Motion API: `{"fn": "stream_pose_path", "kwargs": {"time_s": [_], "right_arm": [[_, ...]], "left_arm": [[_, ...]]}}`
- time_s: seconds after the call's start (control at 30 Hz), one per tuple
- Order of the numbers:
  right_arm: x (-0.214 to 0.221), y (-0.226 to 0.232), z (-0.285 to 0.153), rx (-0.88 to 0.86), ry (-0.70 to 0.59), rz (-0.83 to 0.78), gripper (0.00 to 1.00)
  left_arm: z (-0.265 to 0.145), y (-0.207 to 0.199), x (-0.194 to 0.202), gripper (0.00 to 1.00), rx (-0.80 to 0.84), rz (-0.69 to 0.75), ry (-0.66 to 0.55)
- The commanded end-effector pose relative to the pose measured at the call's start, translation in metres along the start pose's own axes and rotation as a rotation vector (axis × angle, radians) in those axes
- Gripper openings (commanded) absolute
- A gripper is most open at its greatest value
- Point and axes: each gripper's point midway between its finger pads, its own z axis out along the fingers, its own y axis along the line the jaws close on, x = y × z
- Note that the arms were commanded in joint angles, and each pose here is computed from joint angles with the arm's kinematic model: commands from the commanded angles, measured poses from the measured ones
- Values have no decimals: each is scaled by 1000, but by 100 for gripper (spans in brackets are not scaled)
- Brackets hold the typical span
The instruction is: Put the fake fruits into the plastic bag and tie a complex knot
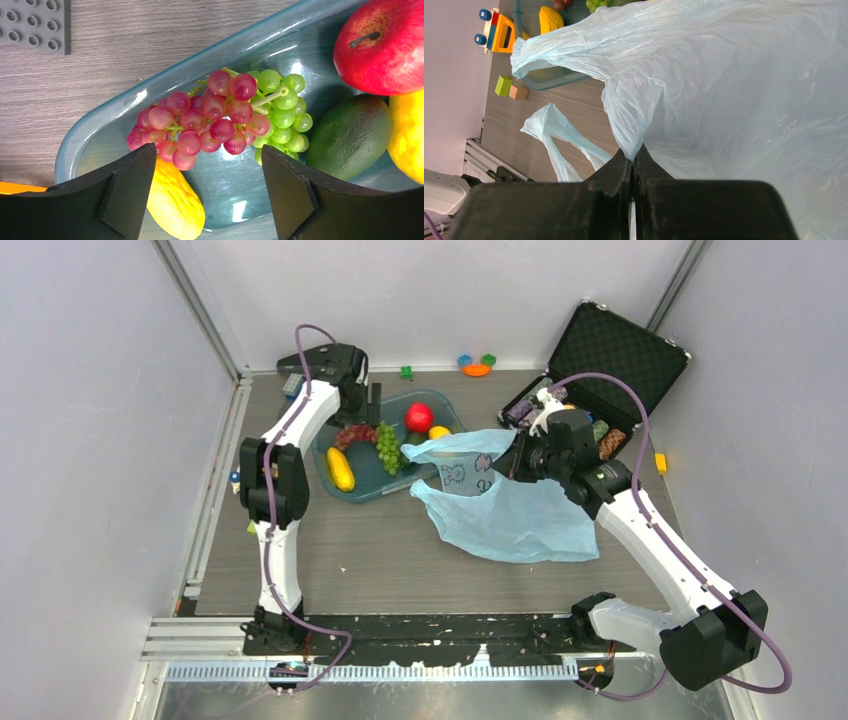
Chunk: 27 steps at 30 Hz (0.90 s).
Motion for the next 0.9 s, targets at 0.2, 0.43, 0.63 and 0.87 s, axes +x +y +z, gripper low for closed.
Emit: {"fn": "stream_pose_path", "kwargs": {"time_s": [0.2,0.43,0.63,0.87], "right_arm": [[-23,9,-5,-15,-65,-21,5],[-22,8,-5,-13,-65,-21,5],[-22,8,-6,-13,-68,-23,5],[-22,9,-9,-15,-75,-25,5]], "left_arm": [[15,2,9,62,-22,2,69],[12,3,7,33,-23,-3,49],[0,3,0,14,-19,-6,10],[-31,2,-14,1,4,-5,-69]]}}
